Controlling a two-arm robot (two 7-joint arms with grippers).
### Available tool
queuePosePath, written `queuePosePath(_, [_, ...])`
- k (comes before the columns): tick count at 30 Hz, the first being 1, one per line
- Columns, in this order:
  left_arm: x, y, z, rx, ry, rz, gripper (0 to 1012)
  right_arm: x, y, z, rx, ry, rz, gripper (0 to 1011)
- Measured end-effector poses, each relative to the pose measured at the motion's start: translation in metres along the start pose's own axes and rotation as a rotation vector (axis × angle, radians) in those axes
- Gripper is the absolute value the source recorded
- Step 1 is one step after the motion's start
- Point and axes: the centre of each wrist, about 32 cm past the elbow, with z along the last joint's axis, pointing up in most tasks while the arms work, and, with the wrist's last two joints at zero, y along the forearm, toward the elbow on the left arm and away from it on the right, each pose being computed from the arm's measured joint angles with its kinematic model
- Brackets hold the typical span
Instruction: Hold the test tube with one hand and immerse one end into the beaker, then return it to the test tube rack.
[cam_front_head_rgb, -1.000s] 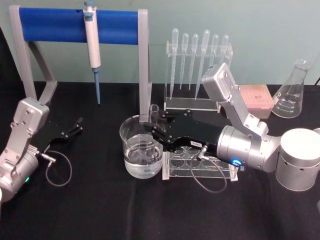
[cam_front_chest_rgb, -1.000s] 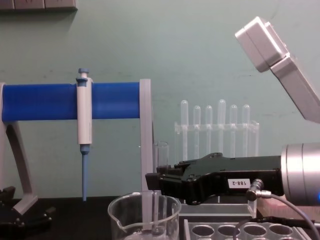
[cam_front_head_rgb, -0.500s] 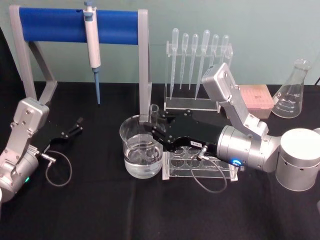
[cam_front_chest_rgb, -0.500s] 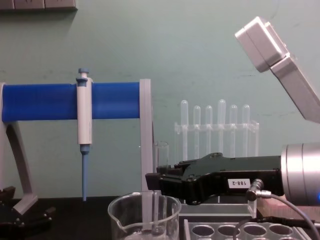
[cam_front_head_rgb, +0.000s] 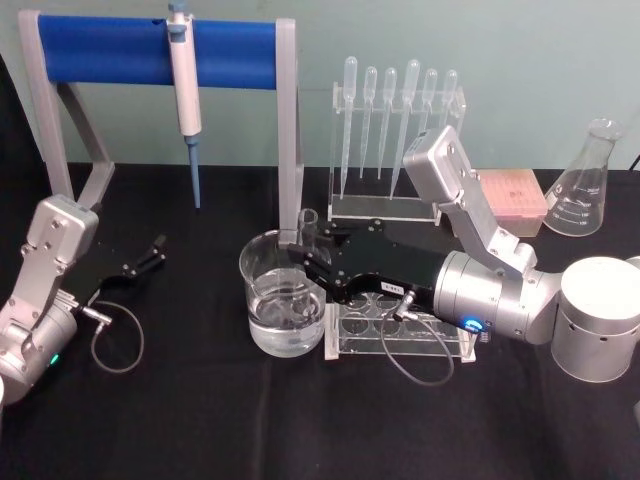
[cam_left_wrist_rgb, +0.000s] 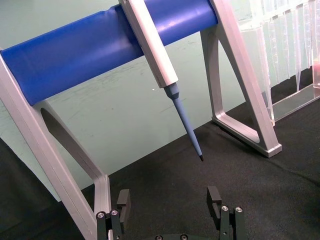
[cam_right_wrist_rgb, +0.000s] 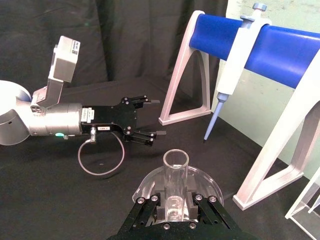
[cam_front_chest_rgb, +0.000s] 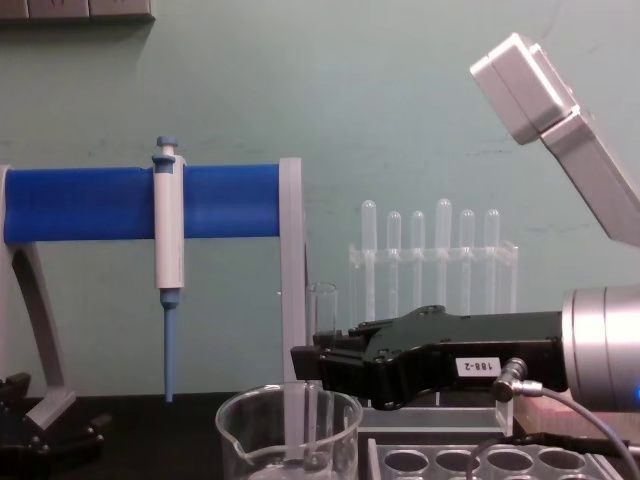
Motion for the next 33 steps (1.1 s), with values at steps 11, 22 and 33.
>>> queuePosePath(11, [0.0,0.0,0.0,0.0,0.0,0.0,1000,0.0,0.0,0.0,0.0,0.0,0.0,241])
queuePosePath(22, [0.0,0.0,0.0,0.0,0.0,0.0,1000,0.007,-0.003,0.026,0.045,0.025,0.024,242])
queuePosePath(33, [0.0,0.0,0.0,0.0,0.0,0.0,1000,0.016,-0.033,0.079,0.157,0.009,0.025,241])
